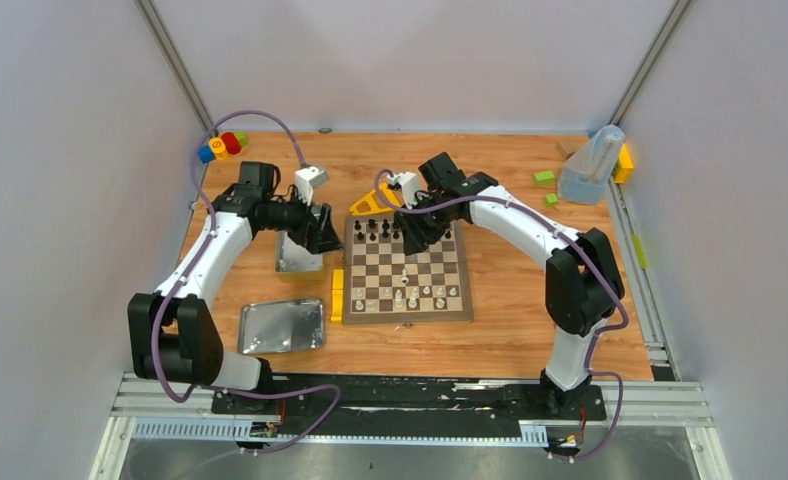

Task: Set up the chess pieces on the board
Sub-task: Pick up the chess piece from the chessboard.

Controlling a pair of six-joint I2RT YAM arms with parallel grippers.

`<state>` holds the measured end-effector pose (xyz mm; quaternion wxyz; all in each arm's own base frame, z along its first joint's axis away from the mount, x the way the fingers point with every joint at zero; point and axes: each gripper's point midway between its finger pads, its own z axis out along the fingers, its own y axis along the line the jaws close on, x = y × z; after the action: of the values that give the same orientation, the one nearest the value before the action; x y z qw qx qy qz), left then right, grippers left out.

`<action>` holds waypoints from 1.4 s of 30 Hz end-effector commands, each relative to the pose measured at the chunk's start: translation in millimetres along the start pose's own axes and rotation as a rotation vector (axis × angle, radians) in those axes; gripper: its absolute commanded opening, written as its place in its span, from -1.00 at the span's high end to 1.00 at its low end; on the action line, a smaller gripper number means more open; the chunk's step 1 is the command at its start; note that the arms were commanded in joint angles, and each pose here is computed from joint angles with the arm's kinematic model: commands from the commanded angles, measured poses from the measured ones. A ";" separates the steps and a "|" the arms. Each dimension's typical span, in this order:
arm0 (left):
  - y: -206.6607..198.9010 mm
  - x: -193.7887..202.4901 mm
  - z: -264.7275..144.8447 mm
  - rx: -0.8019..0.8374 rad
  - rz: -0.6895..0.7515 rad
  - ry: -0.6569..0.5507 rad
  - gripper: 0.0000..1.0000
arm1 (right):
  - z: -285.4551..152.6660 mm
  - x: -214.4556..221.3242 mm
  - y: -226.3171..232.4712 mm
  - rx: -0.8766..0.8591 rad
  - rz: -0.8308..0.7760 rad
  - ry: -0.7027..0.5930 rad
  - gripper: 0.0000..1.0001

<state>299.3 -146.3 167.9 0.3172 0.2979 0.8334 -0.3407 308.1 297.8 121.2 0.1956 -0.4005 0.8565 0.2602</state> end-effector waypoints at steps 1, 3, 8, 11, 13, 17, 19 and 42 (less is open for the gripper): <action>-23.6 -10.6 7.1 0.020 0.146 0.030 -1.00 | -17.5 -10.9 1.7 -0.012 -0.025 -0.078 0.25; -27.7 -8.9 16.2 -0.025 0.205 0.061 -1.00 | -24.0 -10.6 -3.3 -0.008 -0.012 -0.095 0.25; -26.3 -5.5 41.2 -0.139 0.309 0.137 -1.00 | -41.6 -9.6 -13.9 0.003 0.003 -0.138 0.25; -37.8 -2.8 62.5 -0.142 0.364 0.182 -1.00 | -48.5 -5.9 -19.4 0.013 0.010 -0.151 0.24; -45.8 -1.7 74.5 -0.139 0.392 0.208 -1.00 | -50.0 -2.3 -20.9 0.007 0.021 -0.154 0.24; -48.6 -2.7 84.7 -0.155 0.388 0.219 -1.00 | -40.4 5.5 -15.2 -0.047 0.060 -0.138 0.23; -44.3 -4.9 80.6 -0.193 0.396 0.209 -1.00 | -33.7 7.0 -10.3 -0.081 0.078 -0.129 0.20; -4.8 -16.0 -29.2 -0.518 0.378 0.099 -1.00 | 50.1 32.4 16.1 0.069 0.074 0.093 -0.03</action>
<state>298.6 -132.6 189.5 0.3837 0.3723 0.8443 -0.0370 270.7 307.7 67.6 0.1376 -0.3732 0.8857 0.2394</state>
